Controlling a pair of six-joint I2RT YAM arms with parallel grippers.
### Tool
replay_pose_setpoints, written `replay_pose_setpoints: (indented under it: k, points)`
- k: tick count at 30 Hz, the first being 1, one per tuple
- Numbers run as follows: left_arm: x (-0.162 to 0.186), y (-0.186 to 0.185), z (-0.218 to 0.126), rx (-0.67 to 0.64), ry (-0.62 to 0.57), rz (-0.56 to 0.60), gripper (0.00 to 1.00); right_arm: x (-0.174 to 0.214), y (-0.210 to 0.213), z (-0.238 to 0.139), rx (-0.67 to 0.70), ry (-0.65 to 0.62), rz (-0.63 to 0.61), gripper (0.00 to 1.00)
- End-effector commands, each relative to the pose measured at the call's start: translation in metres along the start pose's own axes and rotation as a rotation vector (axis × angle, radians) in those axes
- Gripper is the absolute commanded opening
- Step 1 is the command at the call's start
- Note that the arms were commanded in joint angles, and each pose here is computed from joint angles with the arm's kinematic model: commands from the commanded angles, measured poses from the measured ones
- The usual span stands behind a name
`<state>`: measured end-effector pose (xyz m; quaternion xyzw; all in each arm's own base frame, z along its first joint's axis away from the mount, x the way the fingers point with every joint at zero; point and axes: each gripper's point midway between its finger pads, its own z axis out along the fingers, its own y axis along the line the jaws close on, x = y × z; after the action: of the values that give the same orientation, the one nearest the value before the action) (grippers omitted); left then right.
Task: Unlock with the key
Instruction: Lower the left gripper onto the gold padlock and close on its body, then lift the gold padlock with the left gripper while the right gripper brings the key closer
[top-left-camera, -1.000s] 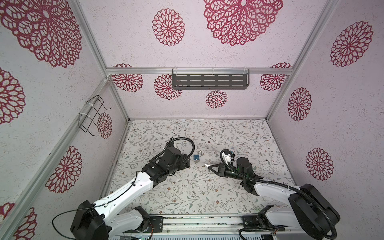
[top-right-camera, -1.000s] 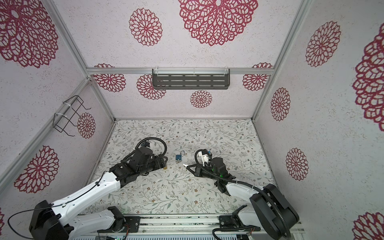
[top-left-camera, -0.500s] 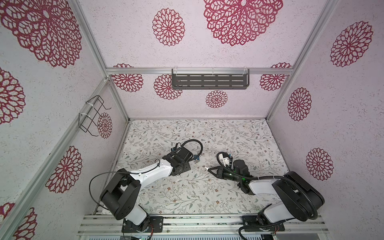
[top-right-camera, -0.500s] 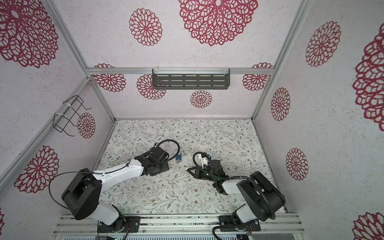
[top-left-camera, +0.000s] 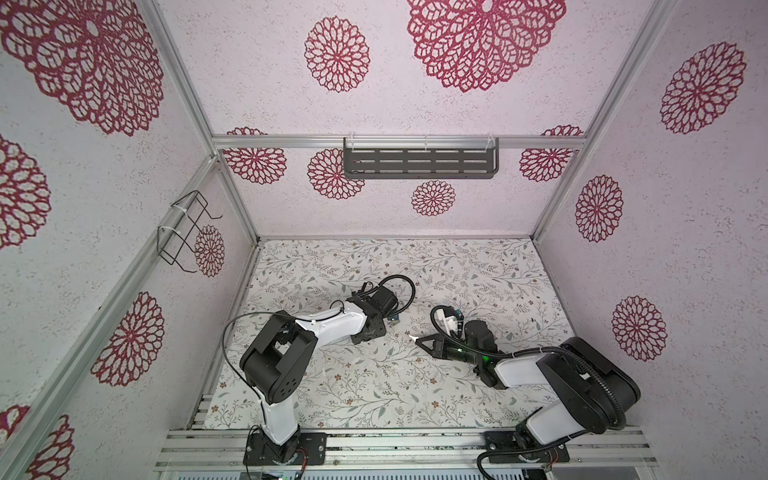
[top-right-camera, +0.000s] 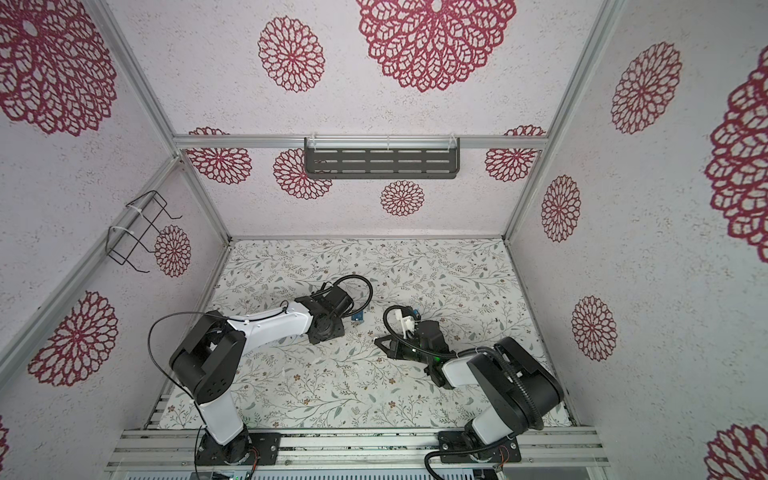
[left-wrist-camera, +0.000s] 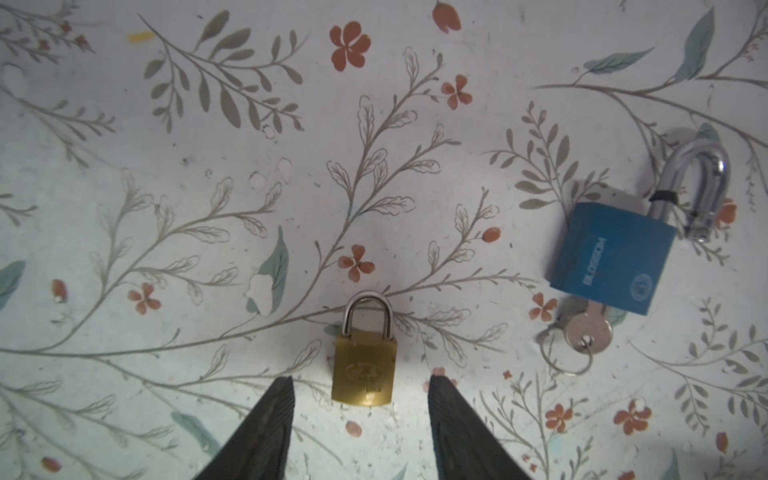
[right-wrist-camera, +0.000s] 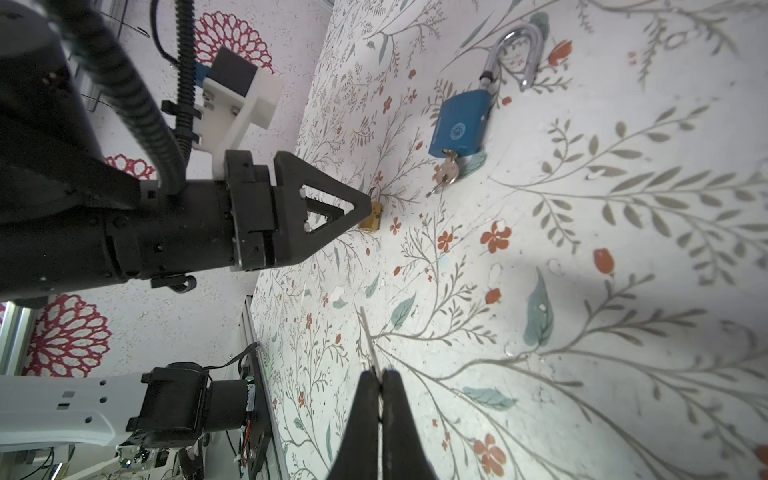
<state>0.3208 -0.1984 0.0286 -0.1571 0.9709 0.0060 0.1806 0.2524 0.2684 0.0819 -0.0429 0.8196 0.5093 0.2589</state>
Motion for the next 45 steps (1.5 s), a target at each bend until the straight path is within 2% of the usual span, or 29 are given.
replay_pose_setpoints:
  k: [1, 12, 33, 45]
  points:
    - [0.000, 0.003, 0.004, -0.037, 0.014, 0.033, 0.54, -0.011, 0.005, -0.002, -0.003, -0.039, -0.067, 0.00]
    - [0.007, -0.006, 0.017, -0.039, 0.068, 0.089, 0.47, -0.012, 0.006, -0.005, 0.010, -0.047, -0.097, 0.00]
    - [0.014, -0.003, 0.022, -0.057, 0.101, 0.058, 0.32, -0.012, 0.005, -0.006, 0.021, -0.052, -0.110, 0.00]
    - [0.003, -0.008, 0.004, -0.014, 0.058, 0.021, 0.23, -0.015, 0.008, -0.008, 0.016, -0.063, -0.120, 0.00]
